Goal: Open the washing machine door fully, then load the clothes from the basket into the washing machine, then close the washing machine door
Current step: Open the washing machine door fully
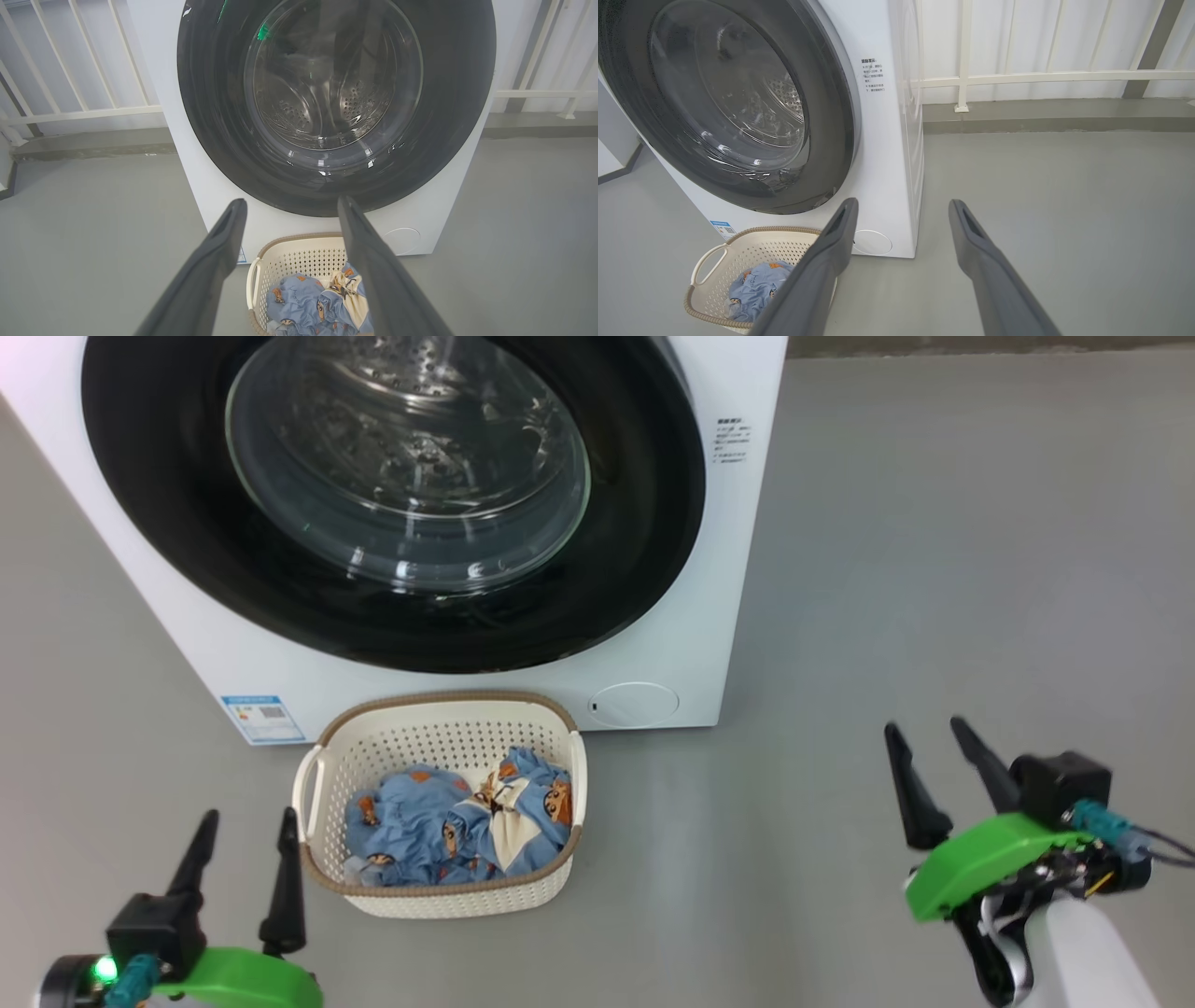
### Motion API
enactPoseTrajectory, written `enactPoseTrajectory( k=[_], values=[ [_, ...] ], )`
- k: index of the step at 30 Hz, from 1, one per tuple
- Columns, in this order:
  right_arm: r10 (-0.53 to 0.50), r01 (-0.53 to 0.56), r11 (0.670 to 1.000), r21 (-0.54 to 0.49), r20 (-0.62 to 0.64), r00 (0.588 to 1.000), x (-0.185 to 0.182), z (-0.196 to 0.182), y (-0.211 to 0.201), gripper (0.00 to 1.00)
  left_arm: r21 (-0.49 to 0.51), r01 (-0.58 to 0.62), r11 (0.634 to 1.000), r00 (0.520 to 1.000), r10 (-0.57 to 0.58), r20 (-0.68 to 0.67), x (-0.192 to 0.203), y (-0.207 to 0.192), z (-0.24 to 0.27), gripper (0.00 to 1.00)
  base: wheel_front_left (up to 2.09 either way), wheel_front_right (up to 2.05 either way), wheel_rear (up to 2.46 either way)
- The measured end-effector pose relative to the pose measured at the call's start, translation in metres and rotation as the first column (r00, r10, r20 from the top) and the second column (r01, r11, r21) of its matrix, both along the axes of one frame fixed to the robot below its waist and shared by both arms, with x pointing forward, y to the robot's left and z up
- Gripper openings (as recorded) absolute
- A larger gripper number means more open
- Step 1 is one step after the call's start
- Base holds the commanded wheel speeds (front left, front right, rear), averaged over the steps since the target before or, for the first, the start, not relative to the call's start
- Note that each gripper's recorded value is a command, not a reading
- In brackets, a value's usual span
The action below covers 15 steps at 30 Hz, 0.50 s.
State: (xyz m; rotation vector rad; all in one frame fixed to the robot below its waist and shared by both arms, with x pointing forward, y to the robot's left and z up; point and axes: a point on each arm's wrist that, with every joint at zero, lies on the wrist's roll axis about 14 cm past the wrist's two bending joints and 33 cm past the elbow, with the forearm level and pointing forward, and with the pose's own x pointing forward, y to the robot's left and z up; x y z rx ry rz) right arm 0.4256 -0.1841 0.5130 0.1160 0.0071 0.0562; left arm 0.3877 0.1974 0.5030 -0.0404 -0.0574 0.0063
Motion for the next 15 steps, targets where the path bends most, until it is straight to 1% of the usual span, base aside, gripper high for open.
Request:
enactPoseTrajectory(
  k=[2, 7, 10, 12, 14, 15],
  values=[
    [0.002, -0.002, 1.0, 0.012, 0.015, 1.0, 0.004, 0.005, 0.001, 1.0, -0.007, 0.005, 1.0, 1.0, -0.005, -0.002, -0.001, -0.002, -0.001, 1.0, 0.0, 0.0, 0.0],
    [-0.001, -0.012, 0.995, 0.098, 0.129, 0.992, 0.031, 0.048, 0.005, 1.0, -0.018, 0.008, 1.0, 0.999, -0.008, -0.04, -0.007, -0.005, -0.014, 1.0, 0.0, 0.0, 0.0],
    [-0.02, -0.013, 0.983, 0.182, 0.178, 0.984, 0.044, 0.069, 0.002, 1.0, -0.025, 0.012, 1.0, 0.999, -0.013, -0.053, -0.008, -0.007, -0.019, 1.0, 0.0, 0.0, 0.0],
    [-0.026, -0.025, 0.975, 0.219, 0.223, 0.974, 0.053, 0.087, 0.003, 1.0, -0.03, 0.016, 0.999, 0.998, -0.018, -0.063, -0.009, -0.008, -0.022, 1.0, 0.0, 0.0, 0.0],
    [-0.033, -0.043, 0.961, 0.274, 0.266, 0.963, 0.063, 0.105, 0.004, 1.0, -0.033, 0.02, 0.999, 0.997, -0.022, -0.068, -0.007, -0.009, -0.024, 1.0, 0.0, 0.0, 0.0],
    [-0.043, -0.05, 0.948, 0.315, 0.282, 0.958, 0.067, 0.113, 0.002, 1.0, -0.034, 0.021, 0.999, 0.997, -0.023, -0.069, -0.006, -0.01, -0.024, 1.0, 0.0, 0.0, 0.0]
  ],
)
